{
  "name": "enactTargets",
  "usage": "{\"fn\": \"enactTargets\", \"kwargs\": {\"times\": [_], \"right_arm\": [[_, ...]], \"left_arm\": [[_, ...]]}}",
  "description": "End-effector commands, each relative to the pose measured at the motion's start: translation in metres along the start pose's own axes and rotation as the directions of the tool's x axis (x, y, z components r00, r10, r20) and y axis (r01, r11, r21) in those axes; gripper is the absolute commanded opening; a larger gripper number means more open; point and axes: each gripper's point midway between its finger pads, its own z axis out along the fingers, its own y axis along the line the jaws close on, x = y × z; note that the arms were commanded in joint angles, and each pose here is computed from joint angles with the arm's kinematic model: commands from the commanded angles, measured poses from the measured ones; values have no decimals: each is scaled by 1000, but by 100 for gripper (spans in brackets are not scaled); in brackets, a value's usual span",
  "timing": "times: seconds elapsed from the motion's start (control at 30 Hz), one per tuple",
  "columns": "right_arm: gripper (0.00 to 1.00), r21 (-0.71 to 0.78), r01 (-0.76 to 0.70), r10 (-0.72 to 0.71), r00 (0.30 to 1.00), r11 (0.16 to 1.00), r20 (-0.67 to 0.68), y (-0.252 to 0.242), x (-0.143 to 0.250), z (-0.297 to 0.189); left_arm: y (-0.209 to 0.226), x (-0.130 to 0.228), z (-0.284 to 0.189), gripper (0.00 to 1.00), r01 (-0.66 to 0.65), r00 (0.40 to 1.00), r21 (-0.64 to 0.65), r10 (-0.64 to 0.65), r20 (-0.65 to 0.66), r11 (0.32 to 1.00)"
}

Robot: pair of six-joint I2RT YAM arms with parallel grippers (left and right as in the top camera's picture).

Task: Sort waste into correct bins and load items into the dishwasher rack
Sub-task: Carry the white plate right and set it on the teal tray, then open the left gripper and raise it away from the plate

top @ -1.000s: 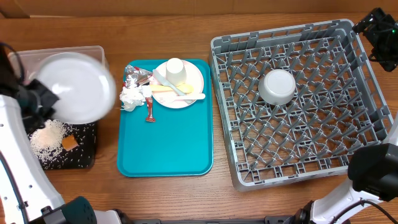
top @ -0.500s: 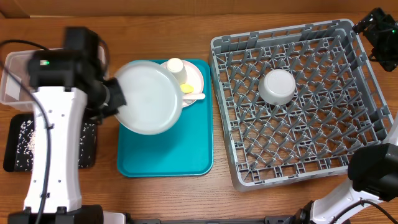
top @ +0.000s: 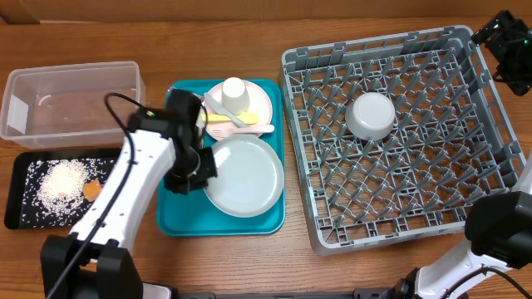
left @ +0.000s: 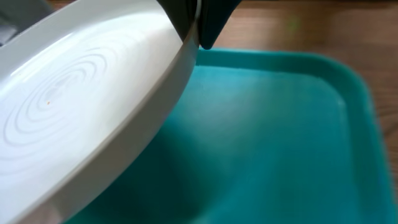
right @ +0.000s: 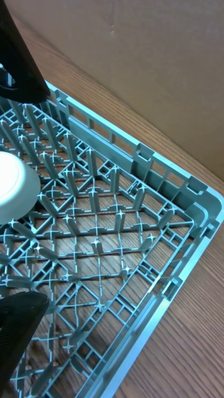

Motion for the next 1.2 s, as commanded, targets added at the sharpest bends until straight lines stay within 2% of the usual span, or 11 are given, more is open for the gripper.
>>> {"fn": "enactTargets", "kwargs": {"times": [0.0, 0.23, 0.37, 0.77, 0.9, 1.0, 1.03, 1.07, 1.1, 1.13, 1.17], "right_arm": [[100, -19, 5, -4, 1000, 1000, 28, 5, -5, -11], [100, -19, 5, -4, 1000, 1000, 28, 5, -5, -11], [100, -19, 5, -4, 1000, 1000, 28, 5, -5, -11], [100, -19, 5, -4, 1000, 1000, 28, 5, -5, -11], [100, -22, 5, -4, 1000, 1000, 27, 5, -5, -11], [100, -35, -2, 2, 1000, 999, -15, 6, 4, -11], [100, -46, -13, 10, 998, 999, -65, 7, 15, -11], [100, -81, -21, 12, 994, 996, -107, 13, 24, -12], [100, -115, -20, 3, 990, 993, -143, 18, 31, -14], [100, -159, -5, -23, 984, 987, -175, 25, 38, -16], [100, -217, 24, -69, 977, 976, -204, 35, 47, -18]], "left_arm": [[0, 2, 11, 5, 5, 1000, 3, -5, 7, 1000], [27, -16, 13, 5, 60, 994, -129, -47, 101, 990], [28, -16, 13, 15, 63, 993, -132, -49, 103, 989], [30, -15, 18, 14, 42, 996, -144, -30, 81, 989], [22, -23, -4, 8, -12, 995, -137, 26, 101, 991], [14, -32, -34, 8, -36, 989, -130, 54, 138, 991], [10, -35, -44, 11, -49, 986, -124, 68, 154, 991], [7, -38, -54, 30, -63, 982, -118, 83, 172, 991], [4, -42, -63, 86, -76, 977, -113, 97, 191, 991], [1, -45, -72, 100, -88, 972, -109, 109, 210, 990], [0, -49, -81, 100, -89, 966, -107, 112, 235, 990]]}}
